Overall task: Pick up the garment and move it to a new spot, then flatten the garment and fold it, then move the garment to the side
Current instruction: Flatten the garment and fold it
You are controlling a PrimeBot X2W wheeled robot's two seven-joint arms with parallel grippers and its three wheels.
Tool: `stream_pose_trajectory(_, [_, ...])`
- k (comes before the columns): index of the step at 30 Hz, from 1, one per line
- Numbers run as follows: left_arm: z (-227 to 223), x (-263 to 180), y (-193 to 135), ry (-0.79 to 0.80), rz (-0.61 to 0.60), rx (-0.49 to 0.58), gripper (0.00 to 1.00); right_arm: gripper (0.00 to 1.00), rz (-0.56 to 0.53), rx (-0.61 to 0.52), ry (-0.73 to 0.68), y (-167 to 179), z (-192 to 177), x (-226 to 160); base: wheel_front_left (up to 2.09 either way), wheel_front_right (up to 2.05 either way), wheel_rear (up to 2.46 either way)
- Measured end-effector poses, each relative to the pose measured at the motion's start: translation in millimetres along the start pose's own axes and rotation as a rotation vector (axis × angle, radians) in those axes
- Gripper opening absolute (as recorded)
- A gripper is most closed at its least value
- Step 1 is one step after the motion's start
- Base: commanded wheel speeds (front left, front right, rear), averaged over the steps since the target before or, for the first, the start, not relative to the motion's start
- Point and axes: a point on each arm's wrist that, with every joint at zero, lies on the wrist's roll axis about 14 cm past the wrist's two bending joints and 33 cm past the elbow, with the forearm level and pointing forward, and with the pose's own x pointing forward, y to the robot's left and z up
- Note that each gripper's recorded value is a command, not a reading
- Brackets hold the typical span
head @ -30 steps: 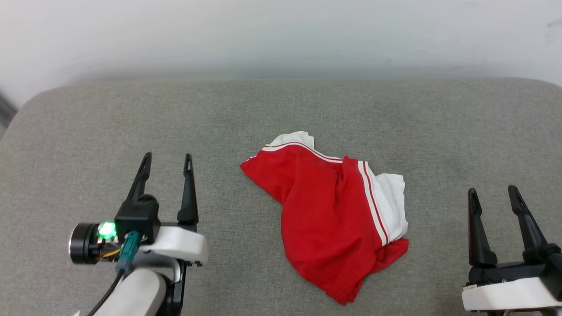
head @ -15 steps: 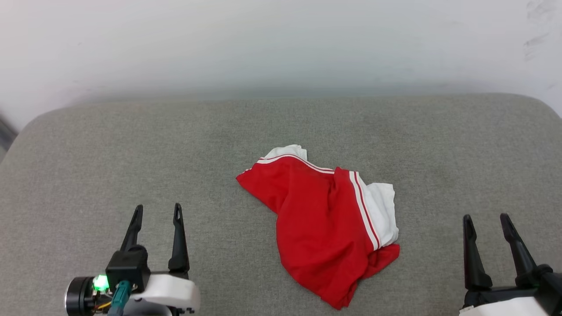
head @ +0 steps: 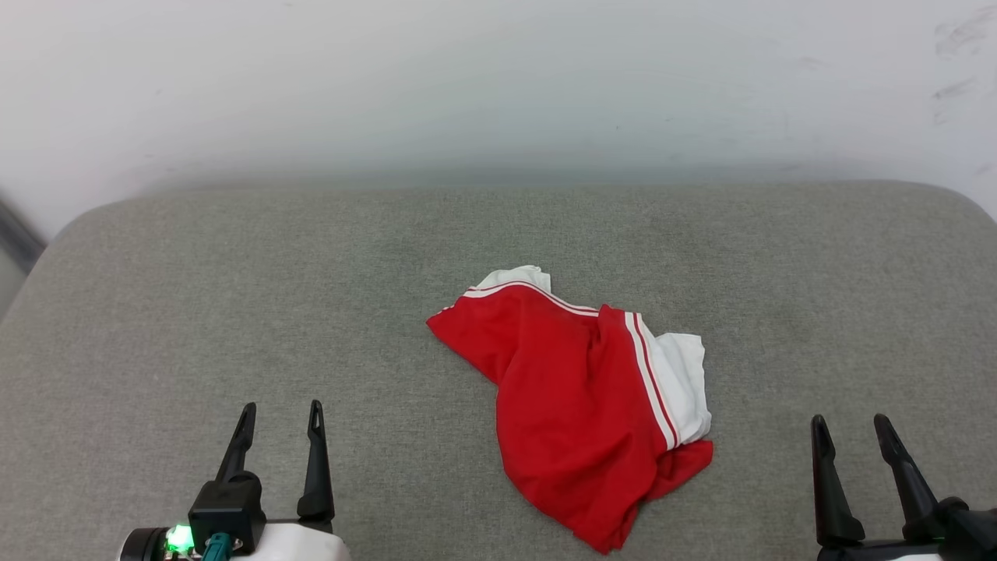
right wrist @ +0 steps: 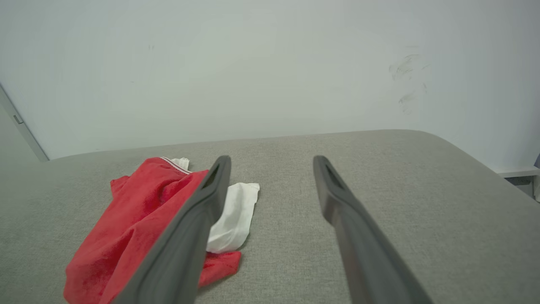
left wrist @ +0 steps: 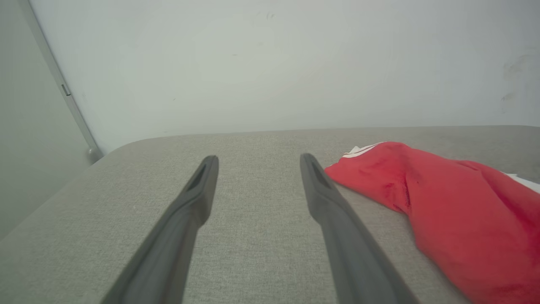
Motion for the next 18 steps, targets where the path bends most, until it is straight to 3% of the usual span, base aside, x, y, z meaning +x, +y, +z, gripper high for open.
stream_pose_trajectory(11, [-1,-2,2,0.001,0.005,-0.005,1.0,1.0,-0.017,-0.012,-0.024,-7,8,3,0.0,0.0,0.0])
stream_pose_trajectory(18, [-6,0,2,0.014,0.004,-0.002,1.0,1.0,0.021,-0.112,-0.211,3,65,41,0.0,0.0,0.0])
